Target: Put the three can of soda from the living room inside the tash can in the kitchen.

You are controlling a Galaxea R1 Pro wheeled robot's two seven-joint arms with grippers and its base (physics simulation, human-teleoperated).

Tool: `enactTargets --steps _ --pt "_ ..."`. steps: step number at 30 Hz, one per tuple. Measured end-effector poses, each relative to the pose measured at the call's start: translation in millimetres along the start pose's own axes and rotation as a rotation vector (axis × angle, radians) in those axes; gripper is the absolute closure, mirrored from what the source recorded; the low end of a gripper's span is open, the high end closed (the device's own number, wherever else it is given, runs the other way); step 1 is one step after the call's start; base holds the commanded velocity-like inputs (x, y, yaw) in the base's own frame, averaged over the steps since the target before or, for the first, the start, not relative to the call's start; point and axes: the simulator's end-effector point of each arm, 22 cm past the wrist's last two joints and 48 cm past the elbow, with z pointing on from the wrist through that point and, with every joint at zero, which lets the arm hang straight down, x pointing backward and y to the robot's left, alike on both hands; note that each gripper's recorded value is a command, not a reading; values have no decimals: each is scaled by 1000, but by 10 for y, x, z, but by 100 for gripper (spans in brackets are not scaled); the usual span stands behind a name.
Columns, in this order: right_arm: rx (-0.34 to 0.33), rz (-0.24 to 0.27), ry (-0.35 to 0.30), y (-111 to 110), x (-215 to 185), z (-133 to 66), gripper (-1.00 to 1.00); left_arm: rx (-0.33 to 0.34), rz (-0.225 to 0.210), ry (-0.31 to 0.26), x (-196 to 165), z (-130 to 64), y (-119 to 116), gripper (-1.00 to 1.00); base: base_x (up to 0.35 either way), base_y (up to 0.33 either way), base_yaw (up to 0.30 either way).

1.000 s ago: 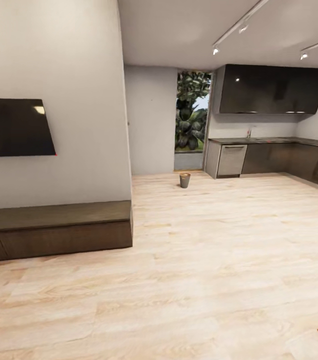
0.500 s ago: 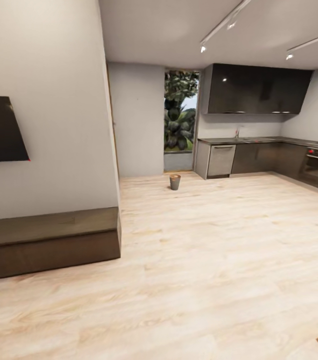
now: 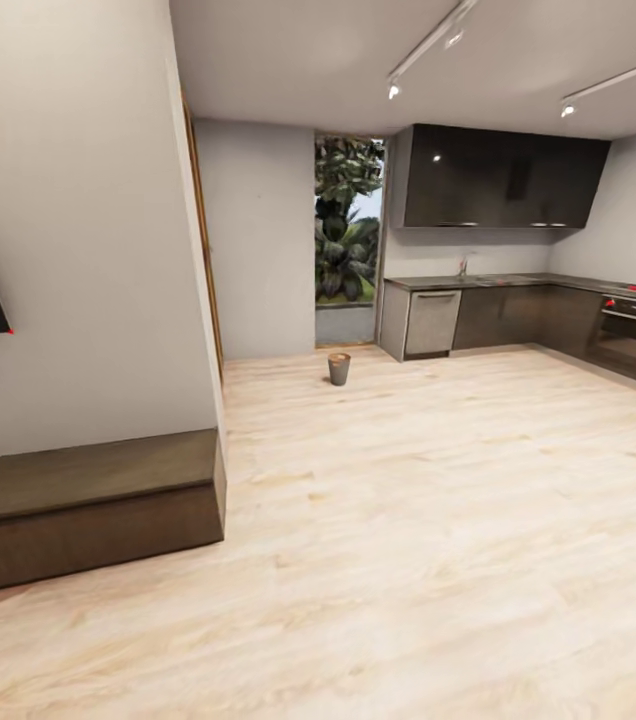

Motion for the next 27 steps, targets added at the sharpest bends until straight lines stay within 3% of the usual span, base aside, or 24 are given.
enactTargets --steps 11,27 --pt "0 1 0 0 0 0 -100 1 0 0 0 0 -12 -100 343 0 -22" --pt "1 1 -1 -8 -2 0 -100 6 -1 0 0 -1 -45 -100 343 0 -226"
